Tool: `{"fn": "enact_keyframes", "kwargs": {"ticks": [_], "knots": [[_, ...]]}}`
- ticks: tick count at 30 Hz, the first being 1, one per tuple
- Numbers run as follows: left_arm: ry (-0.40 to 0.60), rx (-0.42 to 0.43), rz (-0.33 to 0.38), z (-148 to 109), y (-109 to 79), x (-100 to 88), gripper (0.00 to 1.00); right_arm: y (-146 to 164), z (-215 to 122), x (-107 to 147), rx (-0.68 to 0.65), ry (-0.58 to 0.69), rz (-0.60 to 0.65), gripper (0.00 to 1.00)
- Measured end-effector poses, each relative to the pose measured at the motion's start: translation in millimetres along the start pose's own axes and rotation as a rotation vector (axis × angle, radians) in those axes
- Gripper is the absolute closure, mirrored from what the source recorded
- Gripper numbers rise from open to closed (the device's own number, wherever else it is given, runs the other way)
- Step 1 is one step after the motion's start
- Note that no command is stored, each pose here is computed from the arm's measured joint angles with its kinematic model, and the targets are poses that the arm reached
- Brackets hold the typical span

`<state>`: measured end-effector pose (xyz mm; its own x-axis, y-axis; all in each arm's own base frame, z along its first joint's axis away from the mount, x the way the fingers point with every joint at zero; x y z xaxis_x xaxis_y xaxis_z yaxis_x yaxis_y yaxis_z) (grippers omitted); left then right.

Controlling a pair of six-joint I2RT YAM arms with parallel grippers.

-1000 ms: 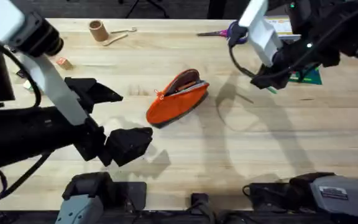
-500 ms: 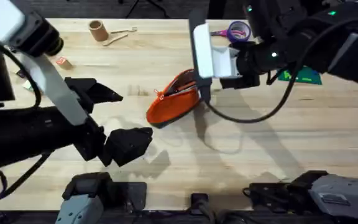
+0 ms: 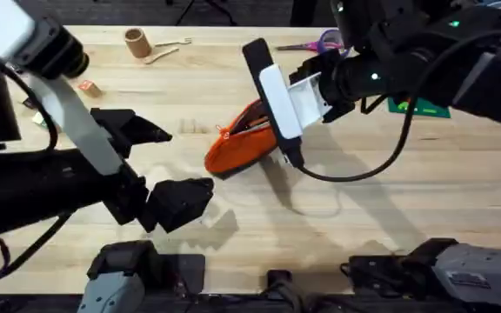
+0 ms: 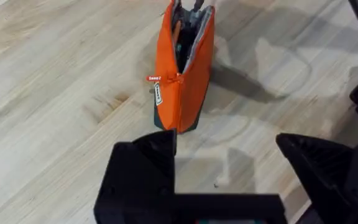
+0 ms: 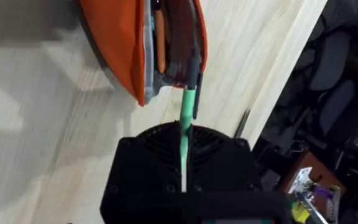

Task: Unzip the bag, pick up the pens from the table one at a time and place them inside, then zip the bag closed.

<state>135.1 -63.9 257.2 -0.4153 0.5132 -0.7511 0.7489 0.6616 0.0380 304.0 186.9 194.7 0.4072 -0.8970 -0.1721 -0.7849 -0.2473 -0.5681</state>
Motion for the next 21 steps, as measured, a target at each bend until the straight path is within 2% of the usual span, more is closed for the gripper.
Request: {"fn": "enact_keyframes", "kwargs": {"ticks": [11,21], "knots": [[0.0,0.0,0.0,0.0,0.0,0.0,0.007,1.9,0.9,-11.3,-0.013,-0.084,-0.074,0.968],[0.0,0.0,0.0,0.0,0.0,0.0,0.007,10.4,30.1,-9.3,-0.083,-0.089,-0.079,0.968]]}}
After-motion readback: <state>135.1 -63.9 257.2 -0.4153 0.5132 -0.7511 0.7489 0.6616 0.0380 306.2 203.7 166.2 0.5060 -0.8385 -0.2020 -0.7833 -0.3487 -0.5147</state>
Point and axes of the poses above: each hand's point on the last joint's axis, 136 mm out from that joint toward the fingers, its own z axis out along the fingers, its own y axis along the line the jaws close on, x = y × z, the point moved 4 cm from there along -z, back along the fingers, and after that the axes turned 8 degrees about z, right-handed, at the moved point
